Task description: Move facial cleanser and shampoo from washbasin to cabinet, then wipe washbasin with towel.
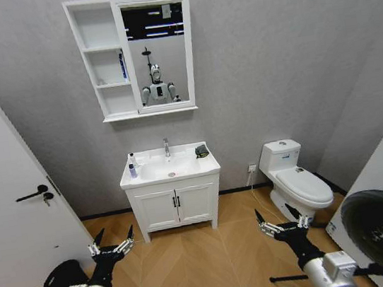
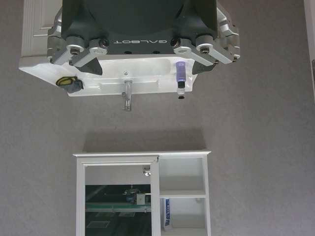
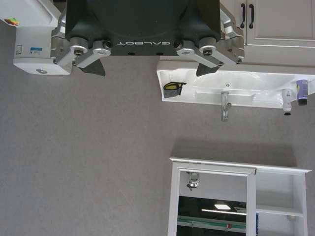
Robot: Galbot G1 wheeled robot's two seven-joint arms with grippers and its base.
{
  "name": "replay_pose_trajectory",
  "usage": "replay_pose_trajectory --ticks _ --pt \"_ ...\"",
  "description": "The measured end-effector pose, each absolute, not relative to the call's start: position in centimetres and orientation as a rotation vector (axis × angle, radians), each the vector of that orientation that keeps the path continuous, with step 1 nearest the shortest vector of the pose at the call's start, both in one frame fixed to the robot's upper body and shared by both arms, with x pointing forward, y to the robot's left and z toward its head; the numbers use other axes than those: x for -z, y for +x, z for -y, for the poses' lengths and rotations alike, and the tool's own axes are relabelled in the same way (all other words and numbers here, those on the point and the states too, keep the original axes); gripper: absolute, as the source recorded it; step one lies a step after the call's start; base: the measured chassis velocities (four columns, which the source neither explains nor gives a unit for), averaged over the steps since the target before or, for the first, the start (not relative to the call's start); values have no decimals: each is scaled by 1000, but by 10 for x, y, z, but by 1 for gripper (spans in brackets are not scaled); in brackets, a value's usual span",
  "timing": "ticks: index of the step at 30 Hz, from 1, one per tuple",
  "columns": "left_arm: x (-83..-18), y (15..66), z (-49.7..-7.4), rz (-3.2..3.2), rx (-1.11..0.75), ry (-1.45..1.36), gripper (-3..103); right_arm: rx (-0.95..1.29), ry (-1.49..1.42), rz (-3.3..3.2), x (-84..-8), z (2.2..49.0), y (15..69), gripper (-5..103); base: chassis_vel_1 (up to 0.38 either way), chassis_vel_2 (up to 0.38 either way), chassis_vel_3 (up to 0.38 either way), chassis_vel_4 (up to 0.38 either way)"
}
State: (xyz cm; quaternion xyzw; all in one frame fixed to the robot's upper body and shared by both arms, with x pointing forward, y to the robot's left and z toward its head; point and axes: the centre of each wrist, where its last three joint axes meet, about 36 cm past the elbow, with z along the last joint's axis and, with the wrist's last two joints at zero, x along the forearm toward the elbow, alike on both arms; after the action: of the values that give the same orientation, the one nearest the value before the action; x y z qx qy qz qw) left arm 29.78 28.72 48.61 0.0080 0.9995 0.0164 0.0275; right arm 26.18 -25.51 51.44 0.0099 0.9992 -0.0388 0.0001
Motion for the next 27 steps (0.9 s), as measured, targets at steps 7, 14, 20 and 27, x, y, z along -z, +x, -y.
replay_pose_trajectory --ticks 7,14,20,27 --pt "-487 297 -288 -3085 -53 19 100 118 27 -3139 -516 255 261 100 0 0 0 0" --pt "-486 295 -288 -3083 -48 14 100 117 22 -3137 -517 255 259 100 -25 27 24 -26" --pt "-486 294 -289 -3080 -47 10 100 114 20 -3136 -517 254 258 100 -133 149 135 -157" --pt "-486 292 -287 -3077 -43 6 100 111 14 -3133 -517 253 258 100 -209 206 210 -201"
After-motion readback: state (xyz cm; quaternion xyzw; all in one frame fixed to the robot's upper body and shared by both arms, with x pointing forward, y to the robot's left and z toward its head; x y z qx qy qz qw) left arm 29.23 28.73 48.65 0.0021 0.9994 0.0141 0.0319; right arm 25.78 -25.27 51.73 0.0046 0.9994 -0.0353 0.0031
